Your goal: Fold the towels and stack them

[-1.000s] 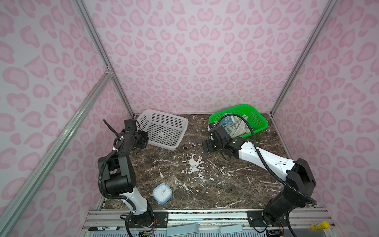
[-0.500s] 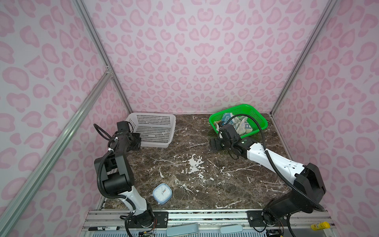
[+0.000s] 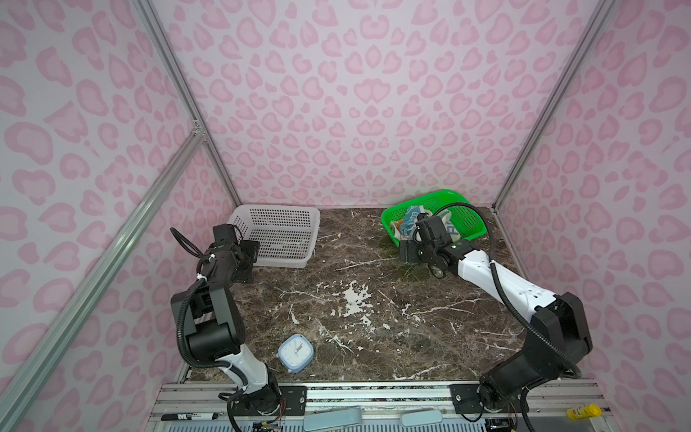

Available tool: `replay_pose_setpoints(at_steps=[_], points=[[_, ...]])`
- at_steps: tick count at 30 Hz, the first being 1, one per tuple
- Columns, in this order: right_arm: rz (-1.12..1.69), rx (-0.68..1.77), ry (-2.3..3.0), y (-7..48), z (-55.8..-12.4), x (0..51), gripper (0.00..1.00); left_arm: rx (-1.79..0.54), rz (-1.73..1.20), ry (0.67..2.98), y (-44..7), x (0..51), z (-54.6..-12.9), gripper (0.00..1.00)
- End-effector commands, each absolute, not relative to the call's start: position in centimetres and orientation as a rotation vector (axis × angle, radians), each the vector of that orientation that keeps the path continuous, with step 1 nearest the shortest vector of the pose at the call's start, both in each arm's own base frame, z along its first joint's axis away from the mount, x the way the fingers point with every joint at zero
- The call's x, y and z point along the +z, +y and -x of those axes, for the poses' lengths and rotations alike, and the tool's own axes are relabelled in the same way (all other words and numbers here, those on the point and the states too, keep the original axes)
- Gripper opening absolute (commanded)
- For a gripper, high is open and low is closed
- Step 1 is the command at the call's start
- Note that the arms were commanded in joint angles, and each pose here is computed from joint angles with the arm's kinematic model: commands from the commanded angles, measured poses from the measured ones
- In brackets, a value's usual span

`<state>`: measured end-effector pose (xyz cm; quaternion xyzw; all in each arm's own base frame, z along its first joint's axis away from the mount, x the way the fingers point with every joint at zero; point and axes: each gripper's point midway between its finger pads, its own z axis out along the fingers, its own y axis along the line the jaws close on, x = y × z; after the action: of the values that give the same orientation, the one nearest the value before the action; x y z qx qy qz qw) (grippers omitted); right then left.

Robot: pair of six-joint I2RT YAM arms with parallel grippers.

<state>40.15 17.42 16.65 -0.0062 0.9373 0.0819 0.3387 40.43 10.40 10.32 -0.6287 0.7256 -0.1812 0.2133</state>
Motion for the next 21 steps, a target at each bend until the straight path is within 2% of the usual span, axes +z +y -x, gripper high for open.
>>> replay_pose_setpoints(at_steps=[1, 5, 10, 12, 16, 19, 21], points=[[0.069, 0.253, 2.486, 18.6, -41.0, 15.3, 0.98, -0.551, 1.653, 2.031, 8.8, 11.7, -40.2, 0.97], [0.087, 0.229, 2.545, 19.8, -43.1, 13.0, 0.97, -0.608, 1.533, 2.054, 5.9, 13.7, -39.1, 0.98], [0.125, 0.162, 2.56, 21.1, -45.4, 11.4, 0.82, -0.655, 1.272, 2.095, 0.9, 16.9, -37.1, 0.97], [0.142, 0.122, 2.583, 21.1, -45.8, 10.4, 0.73, -0.67, 1.136, 2.127, -1.8, 18.0, -36.2, 0.97], [0.183, 0.045, 2.594, 21.3, -45.0, 9.1, 0.37, -0.759, 0.898, 2.177, -6.8, 19.6, -35.0, 0.97], [0.208, 0.009, 2.586, 21.0, -43.5, 9.2, 0.22, -0.894, 0.745, 2.172, -10.1, 20.7, -35.0, 0.97], [0.214, -0.051, 2.605, 19.5, -41.6, 8.3, 0.14, -0.9, 0.694, 2.191, -11.1, 21.1, -35.1, 0.97]])
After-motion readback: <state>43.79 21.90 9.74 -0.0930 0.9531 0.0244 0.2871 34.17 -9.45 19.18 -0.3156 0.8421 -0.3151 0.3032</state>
